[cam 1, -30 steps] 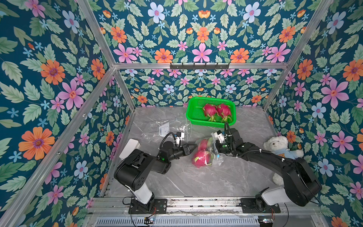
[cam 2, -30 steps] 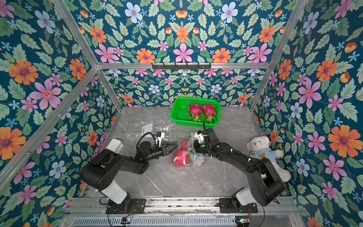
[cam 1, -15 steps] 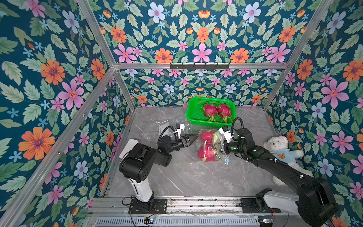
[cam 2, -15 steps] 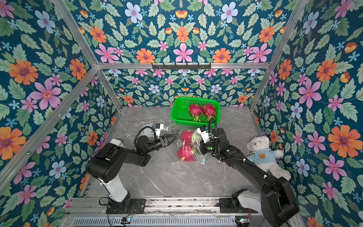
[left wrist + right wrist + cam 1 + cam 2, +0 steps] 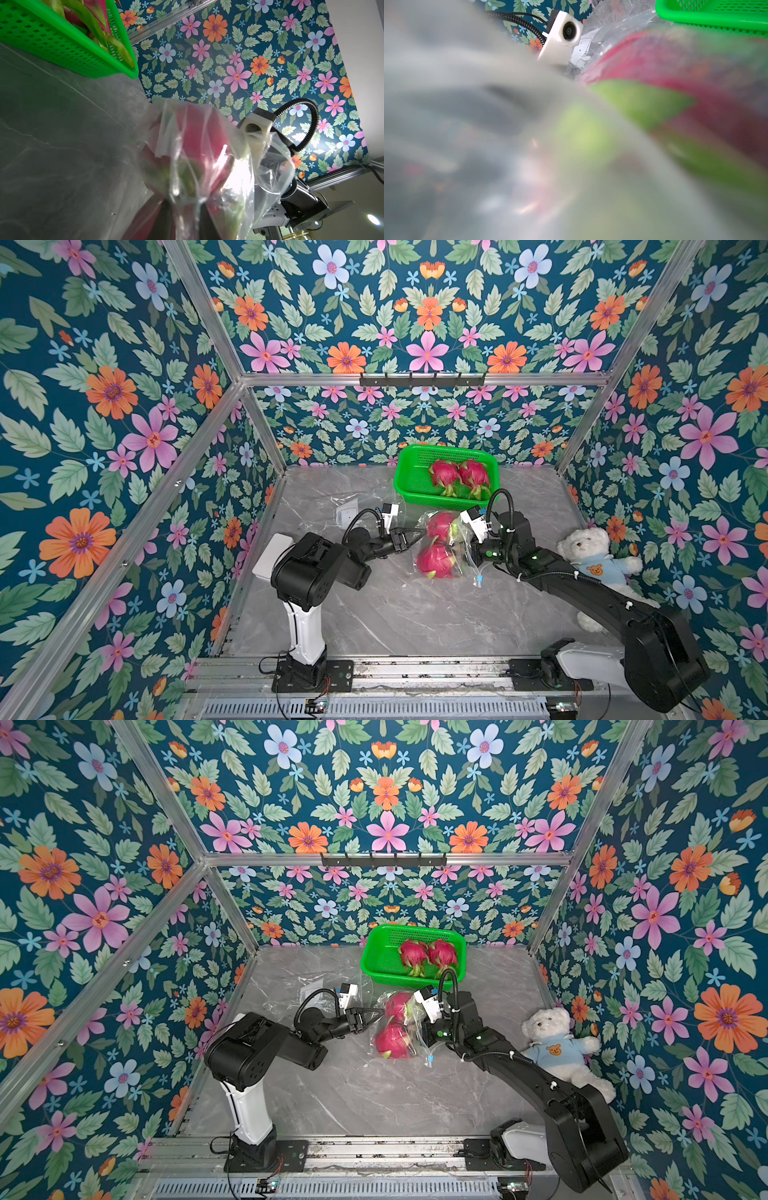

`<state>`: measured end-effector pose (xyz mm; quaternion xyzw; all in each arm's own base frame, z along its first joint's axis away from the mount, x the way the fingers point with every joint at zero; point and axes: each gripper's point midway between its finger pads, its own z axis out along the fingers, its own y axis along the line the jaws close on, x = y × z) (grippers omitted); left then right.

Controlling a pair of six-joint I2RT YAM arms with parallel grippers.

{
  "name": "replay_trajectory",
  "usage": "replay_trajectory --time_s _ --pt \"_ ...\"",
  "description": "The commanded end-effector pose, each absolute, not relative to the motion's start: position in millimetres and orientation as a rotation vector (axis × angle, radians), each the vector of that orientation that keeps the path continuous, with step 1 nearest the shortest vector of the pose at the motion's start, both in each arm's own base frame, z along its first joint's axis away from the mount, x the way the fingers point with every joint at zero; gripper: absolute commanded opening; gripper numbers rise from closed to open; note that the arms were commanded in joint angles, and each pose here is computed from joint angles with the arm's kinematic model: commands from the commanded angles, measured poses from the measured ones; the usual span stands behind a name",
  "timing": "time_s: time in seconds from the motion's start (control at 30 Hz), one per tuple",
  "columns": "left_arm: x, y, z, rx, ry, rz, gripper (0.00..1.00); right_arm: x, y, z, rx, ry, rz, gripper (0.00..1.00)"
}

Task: Open the zip-top bag and take out the dragon fruit
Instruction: Pick up the dragon fruit from the zipper food storage bag.

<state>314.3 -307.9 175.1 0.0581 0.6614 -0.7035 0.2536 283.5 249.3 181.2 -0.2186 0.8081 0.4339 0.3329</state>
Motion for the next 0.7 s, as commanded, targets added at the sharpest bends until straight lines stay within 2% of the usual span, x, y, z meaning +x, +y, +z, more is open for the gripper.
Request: replay_trajectory --time_s 0.0,0.4,0.67 --pt "308 -305 194 0.257 1.682 -1.919 0.0 293 248 184 -0.535 2.102 1.159 0.0" --pt "341 -280 110 0.081 1.96 -1.658 0.0 288 232 143 -0.311 2.333 1.226 0.0" --pt "341 -270 87 0.087 2.082 -1.523 0.0 294 188 139 -0.096 2.372 1.085 0.0"
